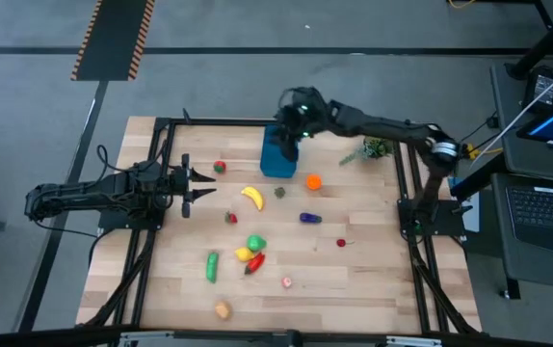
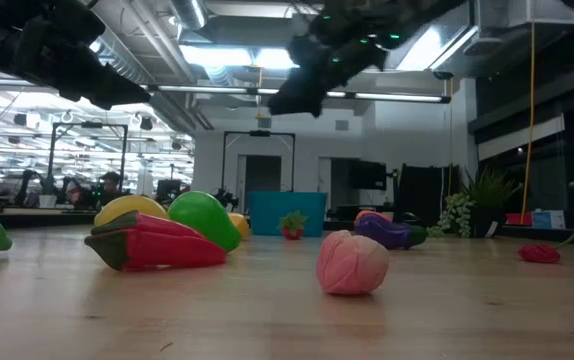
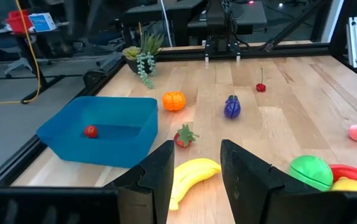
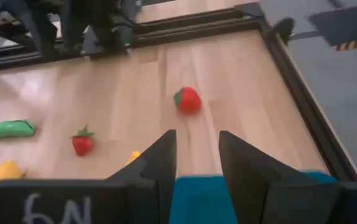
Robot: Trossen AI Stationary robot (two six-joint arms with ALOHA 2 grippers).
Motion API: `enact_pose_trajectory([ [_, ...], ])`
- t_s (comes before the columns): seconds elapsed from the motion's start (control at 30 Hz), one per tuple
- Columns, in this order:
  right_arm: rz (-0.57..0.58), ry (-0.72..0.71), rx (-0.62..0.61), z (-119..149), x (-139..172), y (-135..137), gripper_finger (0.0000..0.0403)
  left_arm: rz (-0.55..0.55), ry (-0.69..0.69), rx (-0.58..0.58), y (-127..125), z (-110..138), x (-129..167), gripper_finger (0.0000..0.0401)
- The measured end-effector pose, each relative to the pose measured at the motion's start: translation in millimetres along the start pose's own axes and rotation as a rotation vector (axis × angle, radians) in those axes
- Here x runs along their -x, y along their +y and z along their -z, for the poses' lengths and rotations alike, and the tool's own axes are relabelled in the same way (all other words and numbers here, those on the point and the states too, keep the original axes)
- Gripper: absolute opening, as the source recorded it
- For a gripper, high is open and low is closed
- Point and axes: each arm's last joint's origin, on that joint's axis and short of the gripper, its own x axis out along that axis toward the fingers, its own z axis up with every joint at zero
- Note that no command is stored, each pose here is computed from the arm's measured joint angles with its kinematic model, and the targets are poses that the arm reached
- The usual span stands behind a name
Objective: Pick and placing Produce into tupperware
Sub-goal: Put the top left strawberry into the blue bin
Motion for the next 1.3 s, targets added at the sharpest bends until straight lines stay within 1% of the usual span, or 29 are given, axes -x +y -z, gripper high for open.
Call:
enact_pose_trajectory([
  [0.1,0.011,-0.079,-0.003,13.9,21.9,9.5,0.0123,0.000,0.000,0.000,0.0,0.0,0.0,0.0124],
  [0.3,0.047,-0.235,0.054,40.4,71.9,32.1,0.0123,0.000,0.000,0.008,0.0,0.0,0.0,0.0124],
  [0.47,0.057,-0.288,0.077,73.0,106.8,48.7,0.0123,0.000,0.000,0.053,0.0,0.0,0.0,0.0124],
  [0.57,0.060,-0.326,0.092,96.2,121.3,56.7,0.0123,0.000,0.000,0.053,0.0,0.0,0.0,0.0124],
  [0.8,0.064,-0.471,0.126,151.7,138.2,68.5,0.0123,-0.039,0.001,0.070,1.1,0.0,0.0,0.0124],
  [0.87,0.065,-0.491,0.135,165.0,139.5,70.2,0.0123,-0.074,0.002,0.112,2.2,0.1,0.1,0.0124],
  [0.93,0.065,-0.509,0.141,174.6,140.2,71.4,0.0123,-0.136,0.000,0.168,3.9,0.3,0.3,0.0124],
  [0.97,0.065,-0.515,0.145,178.5,140.3,71.7,0.0123,-0.172,-0.002,0.195,4.9,0.4,0.4,0.0124],
  [1.03,0.067,-0.511,0.150,185.7,139.3,72.0,0.0123,-0.216,0.003,0.210,6.2,0.9,-0.1,0.0124],
  [1.13,0.072,-0.508,0.166,188.4,139.0,72.0,0.0123,-0.218,0.029,0.208,6.0,2.8,-3.0,0.0131],
  [1.3,0.072,-0.517,0.169,187.9,139.3,72.1,0.0123,-0.243,0.070,0.194,6.5,5.7,-7.2,0.0169],
])
